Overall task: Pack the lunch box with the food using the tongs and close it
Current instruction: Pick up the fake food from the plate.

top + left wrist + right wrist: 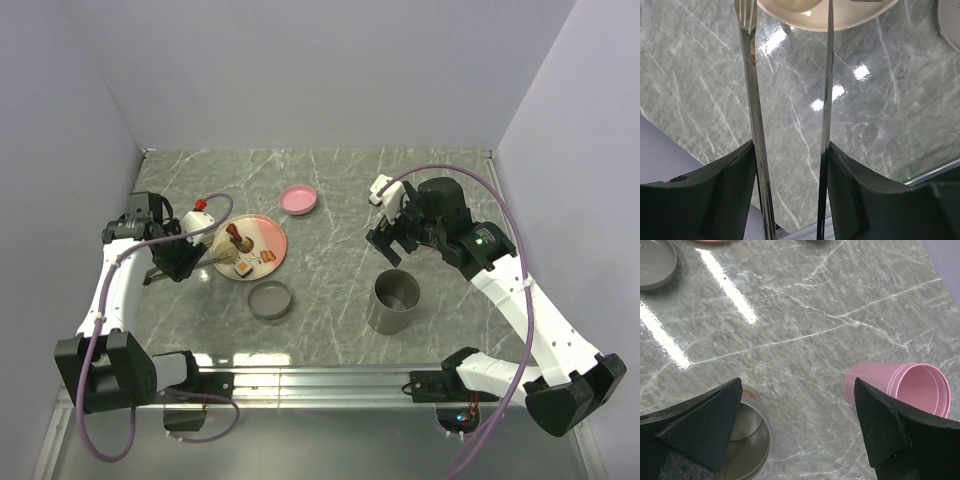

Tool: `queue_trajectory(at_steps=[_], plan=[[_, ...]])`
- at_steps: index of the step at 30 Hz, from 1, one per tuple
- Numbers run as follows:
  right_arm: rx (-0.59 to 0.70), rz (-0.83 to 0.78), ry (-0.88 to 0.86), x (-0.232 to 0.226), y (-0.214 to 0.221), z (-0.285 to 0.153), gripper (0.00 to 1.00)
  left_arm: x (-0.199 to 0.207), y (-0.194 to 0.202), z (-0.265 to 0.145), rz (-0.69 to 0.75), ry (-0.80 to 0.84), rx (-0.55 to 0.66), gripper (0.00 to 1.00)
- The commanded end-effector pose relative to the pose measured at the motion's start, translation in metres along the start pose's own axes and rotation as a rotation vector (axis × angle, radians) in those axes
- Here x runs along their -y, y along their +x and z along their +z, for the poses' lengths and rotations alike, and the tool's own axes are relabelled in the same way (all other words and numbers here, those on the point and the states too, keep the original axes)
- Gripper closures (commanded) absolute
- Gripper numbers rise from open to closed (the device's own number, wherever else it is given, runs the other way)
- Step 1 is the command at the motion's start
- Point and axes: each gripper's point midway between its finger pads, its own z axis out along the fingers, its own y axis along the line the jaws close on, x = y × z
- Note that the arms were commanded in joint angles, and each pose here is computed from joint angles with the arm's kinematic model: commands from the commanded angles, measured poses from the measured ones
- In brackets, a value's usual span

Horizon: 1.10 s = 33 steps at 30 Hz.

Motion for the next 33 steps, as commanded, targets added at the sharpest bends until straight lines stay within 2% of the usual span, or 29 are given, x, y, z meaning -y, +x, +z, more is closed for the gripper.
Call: queue_trajectory(at_steps=[1, 17, 27, 33], plan=[[0.036, 0.006, 0.030, 0.009, -0.015, -0.009, 0.00, -0.004, -0.009, 0.005, 0.007, 0.001, 0.040, 0.41], [0.021, -0.007, 0.040, 0.011, -0.009, -0.007, 0.00, -0.002, -0.009, 0.019, -0.009, 0.035, 0.034, 0.40], [-0.002, 0.004, 0.038, 0.011, -0.002, -0.002, 0.00, 0.003, -0.014, 0.019, -0.030, 0.066, 0.031, 0.52], [0.016, 0.022, 0.050, 0.016, -0.005, -0.007, 0.00, 0.003, -0.028, -0.001, -0.057, 0.067, 0.067, 0.59]])
